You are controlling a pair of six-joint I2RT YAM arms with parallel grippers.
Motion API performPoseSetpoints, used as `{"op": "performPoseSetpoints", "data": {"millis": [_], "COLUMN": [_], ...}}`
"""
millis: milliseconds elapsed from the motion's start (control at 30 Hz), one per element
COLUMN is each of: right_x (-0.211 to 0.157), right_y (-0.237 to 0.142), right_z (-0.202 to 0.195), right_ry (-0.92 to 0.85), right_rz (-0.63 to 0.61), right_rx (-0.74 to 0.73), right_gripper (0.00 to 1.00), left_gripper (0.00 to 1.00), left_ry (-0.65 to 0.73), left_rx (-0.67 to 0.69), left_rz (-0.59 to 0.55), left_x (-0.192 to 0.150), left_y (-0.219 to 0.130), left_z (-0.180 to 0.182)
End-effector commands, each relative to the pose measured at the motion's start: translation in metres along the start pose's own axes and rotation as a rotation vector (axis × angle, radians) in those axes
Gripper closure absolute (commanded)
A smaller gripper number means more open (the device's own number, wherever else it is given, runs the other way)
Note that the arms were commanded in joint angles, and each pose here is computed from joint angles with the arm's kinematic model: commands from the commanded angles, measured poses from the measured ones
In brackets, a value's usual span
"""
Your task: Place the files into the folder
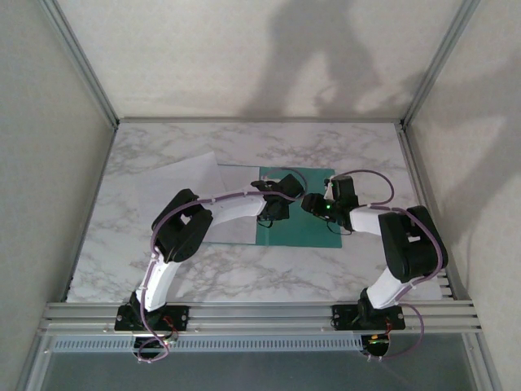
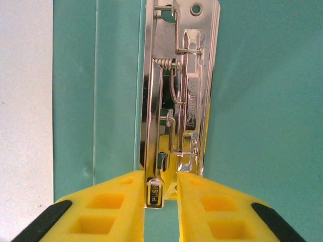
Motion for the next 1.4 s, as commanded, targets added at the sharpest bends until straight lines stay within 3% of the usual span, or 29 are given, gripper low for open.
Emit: {"op": "performPoseSetpoints", "data": {"millis": [0, 233, 367, 667, 800, 1000, 1367], "right_x": [-0.079, -0.079, -0.080, -0.080, -0.080, -0.080, -0.080], "right_y": [-0.001, -0.001, -0.001, -0.001, -0.001, -0.001, 0.000], "right_z": [-0.048, -0.049, -0.050, -0.050, -0.050, -0.050, -0.050], "right_ry": [0.145, 0.143, 0.142, 0.141, 0.140, 0.140, 0.140], "right_rz": [0.289, 0.291, 0.293, 0.295, 0.295, 0.293, 0.296], "right_rx": [-0.179, -0.179, -0.181, -0.181, -0.181, -0.182, -0.184], "right_gripper": [0.51, 0.51, 0.51, 0.51, 0.51, 0.51, 0.51], "left_gripper": [0.77, 0.76, 0.70, 0.72, 0.62, 0.63, 0.74], "left_ry": [-0.006, 0.004, 0.004, 0.004, 0.002, 0.005, 0.003], "left_rx": [-0.076, -0.060, -0.058, -0.027, -0.010, 0.020, 0.001], "left_rz": [-0.023, -0.022, -0.032, -0.042, -0.060, -0.070, -0.062], "left_x": [0.000, -0.002, -0.001, 0.001, 0.004, 0.006, 0.005], "left_y": [-0.018, -0.020, -0.024, -0.025, -0.029, -0.031, -0.028], "left_z": [-0.022, -0.021, -0.021, -0.016, -0.014, -0.010, -0.013]}}
Point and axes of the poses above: each hand's point on the last joint's axis, 136 mm out from that joint toward the fingers, its own y axis out along the fingers, its own z axis along the line the jaws close on, x = y × z, the point moved 3 cm from there along -y, back along the fingers, and after that the axes turned 7 degrees about y, right-handed, at the moved point
